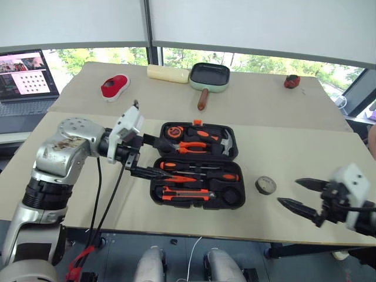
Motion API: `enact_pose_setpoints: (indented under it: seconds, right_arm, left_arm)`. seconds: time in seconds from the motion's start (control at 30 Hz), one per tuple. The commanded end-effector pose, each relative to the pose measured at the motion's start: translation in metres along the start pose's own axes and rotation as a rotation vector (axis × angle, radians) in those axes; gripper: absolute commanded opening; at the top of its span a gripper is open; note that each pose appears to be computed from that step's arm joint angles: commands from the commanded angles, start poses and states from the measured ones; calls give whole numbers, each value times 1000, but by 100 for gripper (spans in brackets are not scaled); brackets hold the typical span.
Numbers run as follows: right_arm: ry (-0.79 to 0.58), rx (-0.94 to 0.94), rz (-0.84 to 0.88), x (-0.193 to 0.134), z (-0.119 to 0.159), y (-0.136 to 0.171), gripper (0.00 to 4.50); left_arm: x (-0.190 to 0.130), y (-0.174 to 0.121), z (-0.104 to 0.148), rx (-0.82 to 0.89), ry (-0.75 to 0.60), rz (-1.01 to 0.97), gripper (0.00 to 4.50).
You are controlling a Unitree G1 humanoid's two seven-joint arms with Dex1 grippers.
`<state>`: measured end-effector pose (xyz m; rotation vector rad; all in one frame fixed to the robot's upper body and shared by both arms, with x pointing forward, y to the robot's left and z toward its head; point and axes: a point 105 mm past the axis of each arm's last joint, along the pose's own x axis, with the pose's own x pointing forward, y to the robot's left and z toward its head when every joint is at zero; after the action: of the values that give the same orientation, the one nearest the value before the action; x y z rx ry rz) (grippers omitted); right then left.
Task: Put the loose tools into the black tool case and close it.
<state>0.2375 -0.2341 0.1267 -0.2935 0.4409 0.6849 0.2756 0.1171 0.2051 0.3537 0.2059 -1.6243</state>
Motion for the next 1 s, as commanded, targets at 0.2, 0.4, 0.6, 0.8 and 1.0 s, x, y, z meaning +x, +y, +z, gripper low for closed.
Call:
enact_pose_setpoints:
  seconds: [0.2,0.4,0.6,0.8,1.0]
  right_arm:
    - [82,-35,-35,39,-17,-10,450]
    - [116,-52,-28,54,-29,-15,315]
    - [91,-57,-3,51,-27,-6,112]
    - [35,-88,8,36,-7,-3,5]
    - [-137,-237,328,31,56,64,5]
  left_arm:
    - [-2,-7,10,40,8,11,446]
    - [-1,-7,13,49,7,13,450]
    - [1,-3,13,63,5,20,450]
    - [2,-3,12,63,6,18,450]
    - [5,-13,-2,60,70,-44,450]
